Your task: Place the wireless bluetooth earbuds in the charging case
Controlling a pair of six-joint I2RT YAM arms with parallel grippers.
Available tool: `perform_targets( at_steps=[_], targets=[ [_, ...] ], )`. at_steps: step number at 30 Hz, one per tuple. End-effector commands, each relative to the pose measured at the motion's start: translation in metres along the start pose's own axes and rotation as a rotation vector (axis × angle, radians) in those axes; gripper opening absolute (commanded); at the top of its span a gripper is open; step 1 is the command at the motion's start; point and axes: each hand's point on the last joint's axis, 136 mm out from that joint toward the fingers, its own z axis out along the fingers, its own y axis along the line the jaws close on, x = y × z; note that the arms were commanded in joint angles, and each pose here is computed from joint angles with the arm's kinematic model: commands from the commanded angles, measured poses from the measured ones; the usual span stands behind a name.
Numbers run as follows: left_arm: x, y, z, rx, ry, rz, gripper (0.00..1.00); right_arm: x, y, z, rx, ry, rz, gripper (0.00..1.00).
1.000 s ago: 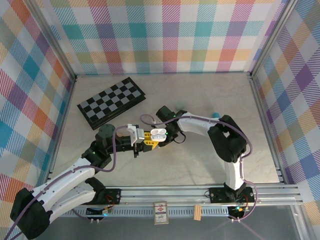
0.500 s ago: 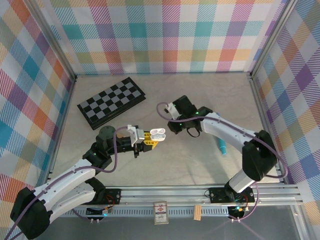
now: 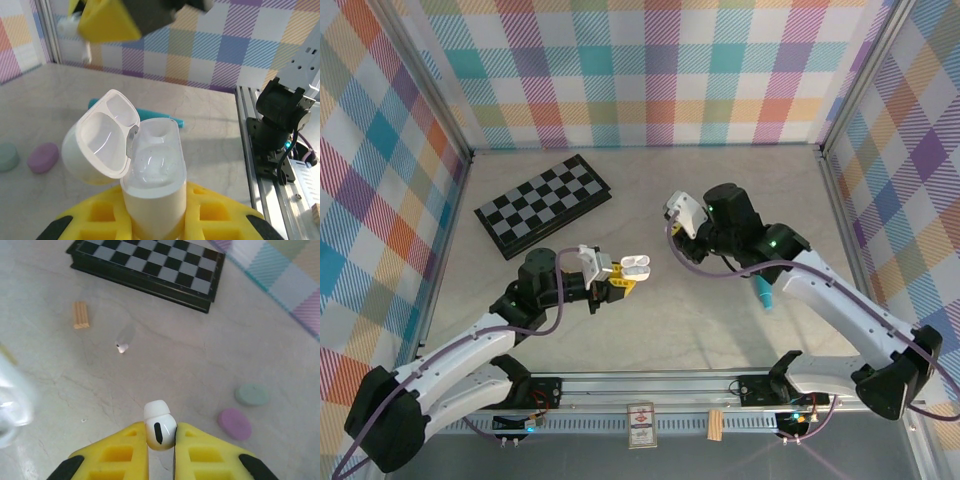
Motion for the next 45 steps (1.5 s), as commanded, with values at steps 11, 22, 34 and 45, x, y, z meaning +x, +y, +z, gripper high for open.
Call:
perform_targets(
  at_steps=[11,22,34,45],
  targets=[
    [-0.015,-0.003,0.003,0.052,0.005,-0.01,0.07,-0.018,0.056,-0.019,-0.162,-0.051,-0.27,0.16],
    [-0.019,-0.005,0.001,0.068,0.006,-0.006,0.07,-0.018,0.073,-0.011,-0.24,-0.054,-0.307,0.16],
    [-0.027,-0.006,0.001,0.07,-0.021,-0.007,0.07,-0.004,0.081,-0.002,-0.279,-0.016,-0.309,0.15],
    [-0.034,-0.008,0.001,0.083,-0.032,-0.001,0.06,0.004,0.077,0.005,-0.256,0.028,-0.337,0.16]
  ],
)
